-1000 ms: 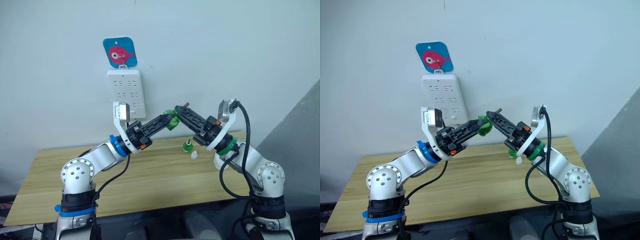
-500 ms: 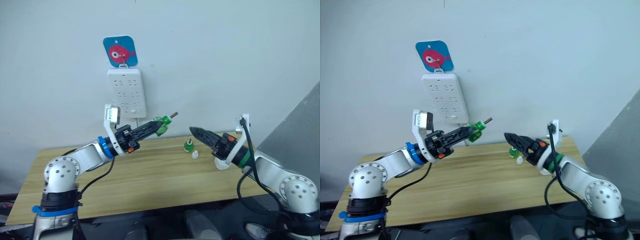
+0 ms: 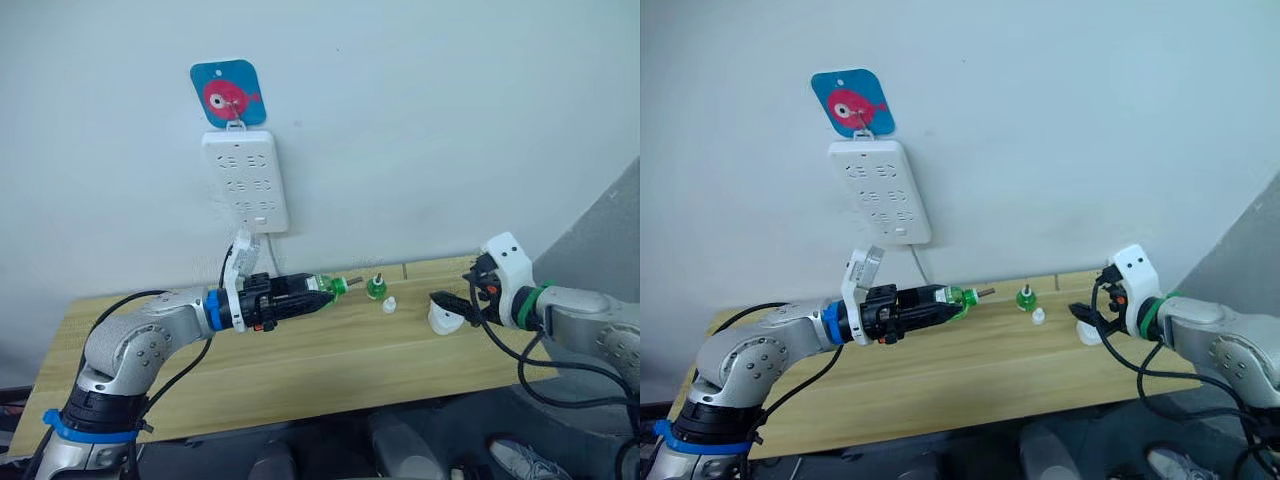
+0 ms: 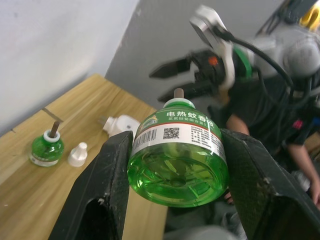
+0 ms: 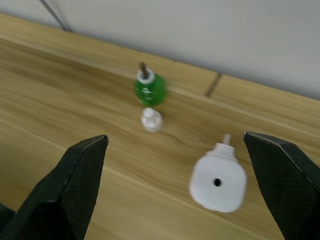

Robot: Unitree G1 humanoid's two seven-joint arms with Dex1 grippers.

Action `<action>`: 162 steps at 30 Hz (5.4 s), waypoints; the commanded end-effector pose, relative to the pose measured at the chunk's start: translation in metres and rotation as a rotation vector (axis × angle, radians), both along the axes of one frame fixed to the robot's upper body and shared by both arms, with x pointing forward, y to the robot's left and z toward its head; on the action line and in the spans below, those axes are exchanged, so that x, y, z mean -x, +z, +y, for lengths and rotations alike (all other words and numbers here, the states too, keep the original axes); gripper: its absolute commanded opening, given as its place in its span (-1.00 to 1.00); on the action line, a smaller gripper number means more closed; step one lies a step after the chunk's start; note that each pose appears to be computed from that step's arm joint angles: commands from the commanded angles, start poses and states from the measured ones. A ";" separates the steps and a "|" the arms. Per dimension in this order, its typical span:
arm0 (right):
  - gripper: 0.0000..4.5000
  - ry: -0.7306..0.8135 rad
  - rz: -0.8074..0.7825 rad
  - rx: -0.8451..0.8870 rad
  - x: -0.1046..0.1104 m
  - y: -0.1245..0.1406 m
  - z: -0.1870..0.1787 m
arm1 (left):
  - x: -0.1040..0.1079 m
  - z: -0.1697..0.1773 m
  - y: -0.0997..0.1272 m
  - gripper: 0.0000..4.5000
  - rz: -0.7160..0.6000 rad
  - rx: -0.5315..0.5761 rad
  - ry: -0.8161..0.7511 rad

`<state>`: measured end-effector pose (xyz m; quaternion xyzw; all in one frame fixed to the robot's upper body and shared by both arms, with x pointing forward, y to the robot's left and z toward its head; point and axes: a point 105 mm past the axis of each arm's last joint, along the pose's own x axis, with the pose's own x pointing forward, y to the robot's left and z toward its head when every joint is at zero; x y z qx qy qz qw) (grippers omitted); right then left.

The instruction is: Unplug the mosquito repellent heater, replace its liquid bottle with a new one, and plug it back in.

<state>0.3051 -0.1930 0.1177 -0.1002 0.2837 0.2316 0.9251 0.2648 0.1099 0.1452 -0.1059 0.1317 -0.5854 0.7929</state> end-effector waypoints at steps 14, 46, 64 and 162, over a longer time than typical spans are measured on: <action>1.00 -0.135 0.236 0.213 -0.040 -0.050 -0.027 | 0.031 -0.005 -0.022 0.05 -0.179 -0.136 -0.081; 1.00 -0.231 0.390 0.188 -0.034 -0.077 -0.034 | 0.037 -0.020 -0.027 0.05 -0.172 -0.099 -0.091; 0.31 -0.244 0.409 0.169 -0.032 -0.082 -0.035 | 0.034 -0.026 -0.023 0.05 -0.175 -0.098 -0.088; 0.31 0.688 0.070 -0.779 0.076 0.091 0.100 | 0.013 -0.026 0.059 0.05 -0.145 0.032 -0.334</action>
